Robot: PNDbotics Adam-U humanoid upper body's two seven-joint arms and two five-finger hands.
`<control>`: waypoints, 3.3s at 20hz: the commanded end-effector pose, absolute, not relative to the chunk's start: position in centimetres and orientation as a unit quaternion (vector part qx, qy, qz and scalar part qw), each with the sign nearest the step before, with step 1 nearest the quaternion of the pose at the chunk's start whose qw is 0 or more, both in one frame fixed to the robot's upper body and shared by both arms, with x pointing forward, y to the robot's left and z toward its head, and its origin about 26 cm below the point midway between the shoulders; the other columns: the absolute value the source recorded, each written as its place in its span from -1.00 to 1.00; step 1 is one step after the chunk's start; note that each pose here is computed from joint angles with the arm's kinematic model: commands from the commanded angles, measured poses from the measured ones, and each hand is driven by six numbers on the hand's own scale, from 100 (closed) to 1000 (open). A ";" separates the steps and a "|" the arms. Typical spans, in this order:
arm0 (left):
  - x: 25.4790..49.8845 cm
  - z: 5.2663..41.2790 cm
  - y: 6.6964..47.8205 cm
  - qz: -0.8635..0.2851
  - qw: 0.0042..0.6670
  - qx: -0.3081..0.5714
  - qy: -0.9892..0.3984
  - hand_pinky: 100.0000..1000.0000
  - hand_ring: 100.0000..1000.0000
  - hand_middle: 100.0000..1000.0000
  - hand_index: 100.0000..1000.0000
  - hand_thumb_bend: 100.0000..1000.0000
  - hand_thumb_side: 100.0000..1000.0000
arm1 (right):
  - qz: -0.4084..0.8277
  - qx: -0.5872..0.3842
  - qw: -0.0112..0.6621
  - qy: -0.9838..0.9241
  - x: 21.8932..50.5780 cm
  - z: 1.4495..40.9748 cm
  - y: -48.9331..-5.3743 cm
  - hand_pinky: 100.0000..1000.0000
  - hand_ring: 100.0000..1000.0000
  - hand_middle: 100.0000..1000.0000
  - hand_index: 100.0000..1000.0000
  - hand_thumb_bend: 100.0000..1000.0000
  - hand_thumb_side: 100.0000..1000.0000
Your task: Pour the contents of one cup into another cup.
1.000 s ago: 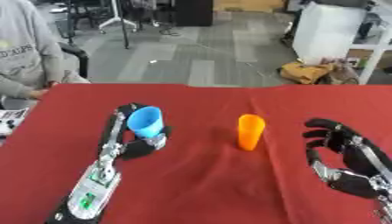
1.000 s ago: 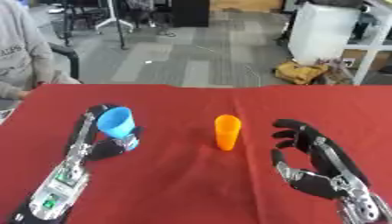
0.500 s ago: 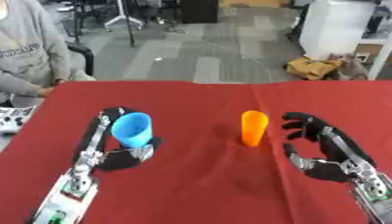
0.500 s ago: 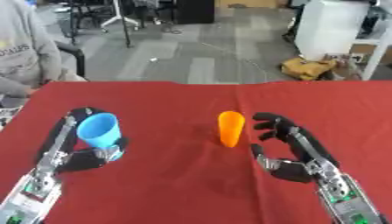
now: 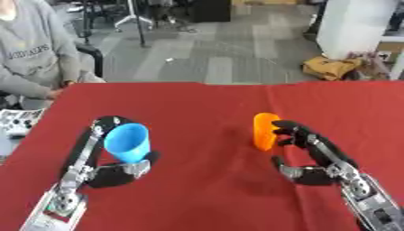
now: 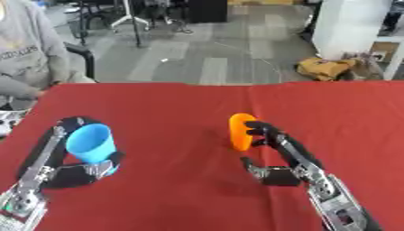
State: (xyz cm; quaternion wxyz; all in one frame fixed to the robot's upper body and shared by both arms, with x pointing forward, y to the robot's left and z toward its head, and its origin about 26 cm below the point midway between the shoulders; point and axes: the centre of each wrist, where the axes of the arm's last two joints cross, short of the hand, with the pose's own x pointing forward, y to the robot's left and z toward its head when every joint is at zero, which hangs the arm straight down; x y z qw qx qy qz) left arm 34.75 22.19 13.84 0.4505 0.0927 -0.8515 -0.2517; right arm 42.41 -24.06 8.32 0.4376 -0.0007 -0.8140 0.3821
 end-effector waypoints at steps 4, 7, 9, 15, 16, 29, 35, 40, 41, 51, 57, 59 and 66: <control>34.5 14.6 22.1 -0.255 0.442 0.084 -0.856 -0.75 -0.48 -0.49 0.10 -0.44 -1.00 | 0.372 -0.023 0.426 -0.824 43.2 9.5 -24.6 0.54 0.82 0.87 0.88 -0.57 -1.00; 34.5 14.4 22.2 -0.255 0.445 0.084 -0.854 -0.74 -0.47 -0.49 0.10 -0.44 -1.00 | 0.362 -0.028 0.423 -0.831 43.2 10.0 -24.9 0.54 0.81 0.86 0.88 -0.55 -1.00; 34.5 14.3 22.3 -0.255 0.447 0.085 -0.853 -0.73 -0.47 -0.48 0.10 -0.43 -1.00 | 0.355 -0.029 0.417 -0.836 43.2 10.6 -25.1 0.54 0.80 0.85 0.87 -0.54 -1.00; 34.5 14.2 22.7 -0.252 0.451 0.093 -0.851 -0.73 -0.47 -0.48 0.10 -0.43 -1.00 | 0.329 -0.034 0.402 -0.854 42.3 12.4 -26.1 0.52 0.77 0.83 0.86 -0.52 -1.00; 34.5 14.1 22.7 -0.252 0.452 0.094 -0.851 -0.73 -0.47 -0.48 0.10 -0.43 -1.00 | 0.324 -0.036 0.404 -0.855 42.2 12.5 -26.3 0.52 0.77 0.83 0.86 -0.52 -1.00; 34.5 14.0 22.3 -0.253 0.453 0.084 -0.850 -0.72 -0.47 -0.48 0.10 -0.41 -1.00 | 0.355 -0.079 0.470 -0.804 44.2 8.9 -27.9 0.64 0.87 0.93 0.93 -0.37 -1.00; 34.5 14.0 22.2 -0.253 0.454 0.080 -0.851 -0.72 -0.47 -0.49 0.10 -0.41 -1.00 | 0.352 -0.089 0.469 -0.805 44.9 9.4 -27.9 0.63 0.86 0.92 0.92 -0.38 -1.00; 34.5 14.0 21.9 -0.255 0.452 0.075 -0.851 -0.72 -0.47 -0.49 0.10 -0.41 -1.00 | 0.351 -0.089 0.471 -0.804 45.4 9.7 -27.6 0.62 0.85 0.92 0.92 -0.38 -1.00; 34.5 14.0 21.9 -0.256 0.452 0.074 -0.852 -0.72 -0.47 -0.49 0.10 -0.41 -1.00 | 0.351 -0.089 0.473 -0.803 45.6 9.7 -27.5 0.62 0.85 0.92 0.92 -0.38 -1.00; 34.5 14.4 21.3 -0.260 0.445 0.063 -0.855 -0.71 -0.47 -0.49 0.10 -0.41 -1.00 | 0.357 -0.082 0.490 -0.791 46.6 9.4 -27.1 0.61 0.83 0.89 0.92 -0.39 -1.00; 34.5 14.5 21.2 -0.262 0.443 0.059 -0.855 -0.71 -0.47 -0.49 0.10 -0.41 -1.00 | 0.345 -0.080 0.506 -0.787 47.0 8.8 -27.0 0.59 0.82 0.89 0.92 -0.40 -1.00; 34.5 14.5 21.1 -0.262 0.443 0.059 -0.855 -0.71 -0.47 -0.49 0.10 -0.41 -1.00 | 0.340 -0.078 0.507 -0.788 47.0 8.8 -26.9 0.59 0.82 0.89 0.91 -0.41 -1.00; 34.5 14.5 21.1 -0.263 0.443 0.058 -0.855 -0.71 -0.47 -0.49 0.10 -0.40 -1.00 | 0.319 -0.070 0.507 -0.798 47.4 9.4 -26.2 0.55 0.78 0.88 0.93 -0.44 -1.00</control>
